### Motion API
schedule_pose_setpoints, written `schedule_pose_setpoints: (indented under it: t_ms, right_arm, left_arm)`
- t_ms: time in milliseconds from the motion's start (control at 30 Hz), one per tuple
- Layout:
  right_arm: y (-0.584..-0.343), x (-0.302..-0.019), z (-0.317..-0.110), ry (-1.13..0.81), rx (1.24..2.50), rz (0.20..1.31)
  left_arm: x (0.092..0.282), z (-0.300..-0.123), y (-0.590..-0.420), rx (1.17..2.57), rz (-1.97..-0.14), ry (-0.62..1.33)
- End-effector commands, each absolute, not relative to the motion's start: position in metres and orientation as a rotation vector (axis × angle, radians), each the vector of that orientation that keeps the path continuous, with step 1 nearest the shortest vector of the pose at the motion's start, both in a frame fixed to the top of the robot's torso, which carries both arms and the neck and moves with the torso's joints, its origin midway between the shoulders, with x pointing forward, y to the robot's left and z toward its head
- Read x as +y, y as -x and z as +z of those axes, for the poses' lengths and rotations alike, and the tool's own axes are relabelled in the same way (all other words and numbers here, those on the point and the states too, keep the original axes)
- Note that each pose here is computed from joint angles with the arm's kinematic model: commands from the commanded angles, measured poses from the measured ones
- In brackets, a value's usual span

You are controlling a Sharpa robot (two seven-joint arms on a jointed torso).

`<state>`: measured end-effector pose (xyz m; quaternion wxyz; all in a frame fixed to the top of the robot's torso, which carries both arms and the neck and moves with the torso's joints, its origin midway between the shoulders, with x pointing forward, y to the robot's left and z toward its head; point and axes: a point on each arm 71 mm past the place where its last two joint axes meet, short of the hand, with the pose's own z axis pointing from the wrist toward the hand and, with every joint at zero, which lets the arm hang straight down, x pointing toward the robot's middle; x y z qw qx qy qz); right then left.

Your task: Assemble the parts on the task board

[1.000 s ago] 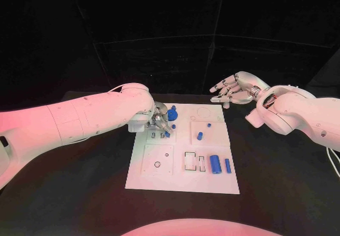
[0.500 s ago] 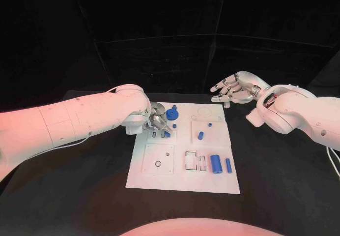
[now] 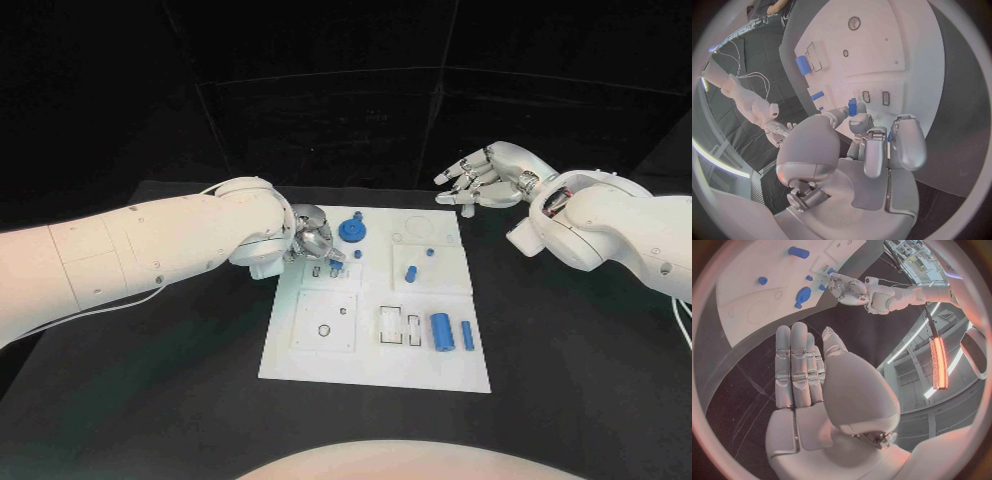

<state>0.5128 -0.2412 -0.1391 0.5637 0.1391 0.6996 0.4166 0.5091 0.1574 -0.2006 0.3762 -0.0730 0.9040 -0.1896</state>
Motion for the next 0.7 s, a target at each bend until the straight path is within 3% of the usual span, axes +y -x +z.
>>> schedule_pose_setpoints:
  t_ms: [33,300,700]
  right_arm:
    - [-0.513,-0.242,-0.137,-0.321,1.642,0.983]
    - [-0.513,-0.243,-0.137,-0.322,1.64,0.981]
    - [-0.514,-0.243,-0.138,-0.32,1.642,0.983]
  left_arm:
    - [0.16,-0.198,-0.51,2.213,-0.509,0.246]
    - [0.164,-0.205,-0.506,2.168,-0.496,0.262]
    - [0.162,-0.215,-0.504,2.217,-0.46,0.203]
